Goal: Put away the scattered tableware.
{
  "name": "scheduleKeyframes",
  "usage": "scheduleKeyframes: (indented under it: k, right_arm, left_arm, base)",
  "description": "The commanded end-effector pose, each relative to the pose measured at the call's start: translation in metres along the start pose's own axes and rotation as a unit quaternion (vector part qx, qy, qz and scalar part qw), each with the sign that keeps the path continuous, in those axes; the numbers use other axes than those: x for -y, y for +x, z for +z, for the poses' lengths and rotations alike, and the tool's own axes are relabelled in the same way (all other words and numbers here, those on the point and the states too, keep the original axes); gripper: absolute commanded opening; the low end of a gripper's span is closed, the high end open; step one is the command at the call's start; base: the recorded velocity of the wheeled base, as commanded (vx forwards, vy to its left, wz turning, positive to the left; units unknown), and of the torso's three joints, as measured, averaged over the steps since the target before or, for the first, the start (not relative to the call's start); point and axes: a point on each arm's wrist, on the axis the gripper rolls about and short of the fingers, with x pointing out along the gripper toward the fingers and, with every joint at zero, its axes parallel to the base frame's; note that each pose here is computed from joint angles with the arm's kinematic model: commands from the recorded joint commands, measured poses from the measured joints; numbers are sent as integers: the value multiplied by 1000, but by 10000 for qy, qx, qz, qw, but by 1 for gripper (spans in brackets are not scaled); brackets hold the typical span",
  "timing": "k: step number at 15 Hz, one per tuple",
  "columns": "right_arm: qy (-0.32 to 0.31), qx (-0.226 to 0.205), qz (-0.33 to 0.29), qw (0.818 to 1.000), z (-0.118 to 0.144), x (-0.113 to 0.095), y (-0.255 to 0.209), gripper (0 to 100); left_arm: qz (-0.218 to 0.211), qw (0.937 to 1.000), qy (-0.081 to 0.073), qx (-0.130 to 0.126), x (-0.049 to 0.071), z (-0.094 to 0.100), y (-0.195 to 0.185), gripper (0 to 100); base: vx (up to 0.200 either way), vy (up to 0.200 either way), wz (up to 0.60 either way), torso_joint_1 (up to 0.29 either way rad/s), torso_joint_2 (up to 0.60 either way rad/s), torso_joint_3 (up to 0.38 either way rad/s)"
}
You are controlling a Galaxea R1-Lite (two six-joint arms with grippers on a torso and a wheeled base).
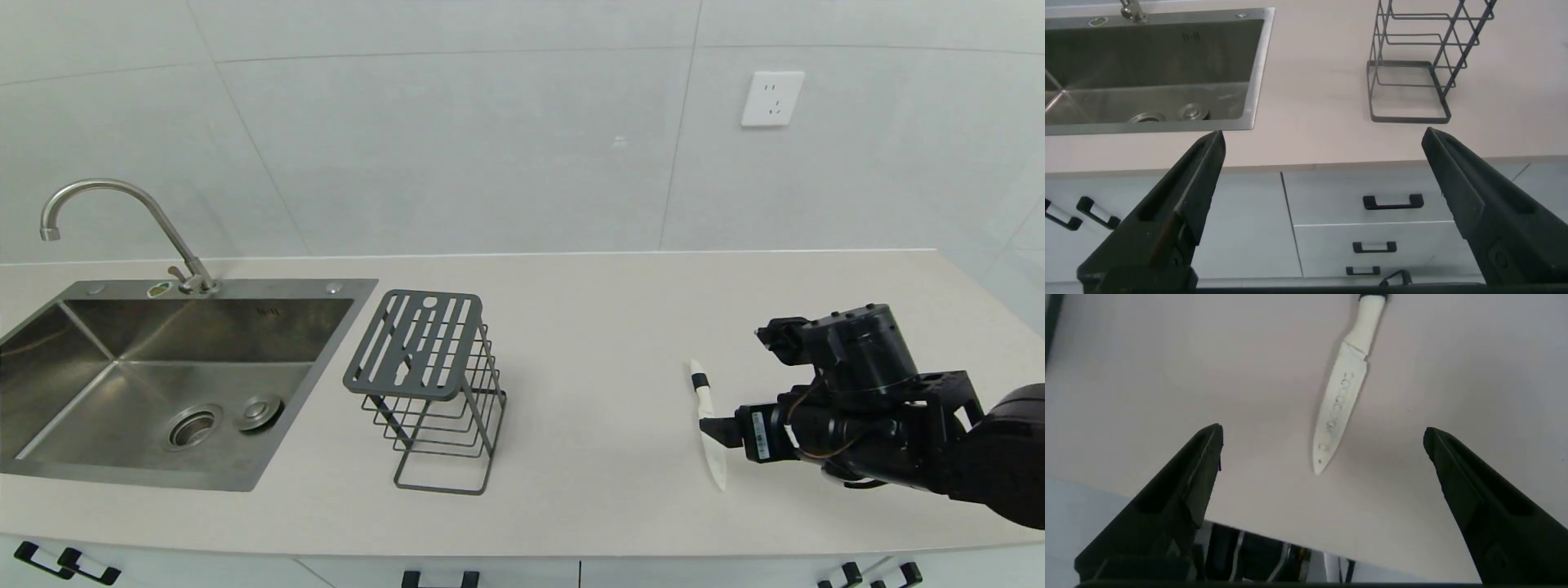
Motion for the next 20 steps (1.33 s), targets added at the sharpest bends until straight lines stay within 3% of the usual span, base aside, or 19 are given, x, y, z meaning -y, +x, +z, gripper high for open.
scheduleKeyframes:
  k: [1,12,20]
  right_arm:
    - [-22,-176,-132,9998,-6,-1,22,100]
    - [-14,-152,-433,9989,-5,-1,87,100]
    - [-30,-108,-462,9989,-3,-5,108,100]
  left_arm:
    - [-4,10000,0,-13,0,0,0,100]
    - [-4,10000,-23,-5,0,0,0,100]
    - [-4,10000,-24,-13,0,0,0,100]
  base:
    - [0,0,0,0,0,0]
    - [0,0,0,0,0,0]
    - [0,0,0,0,0,0]
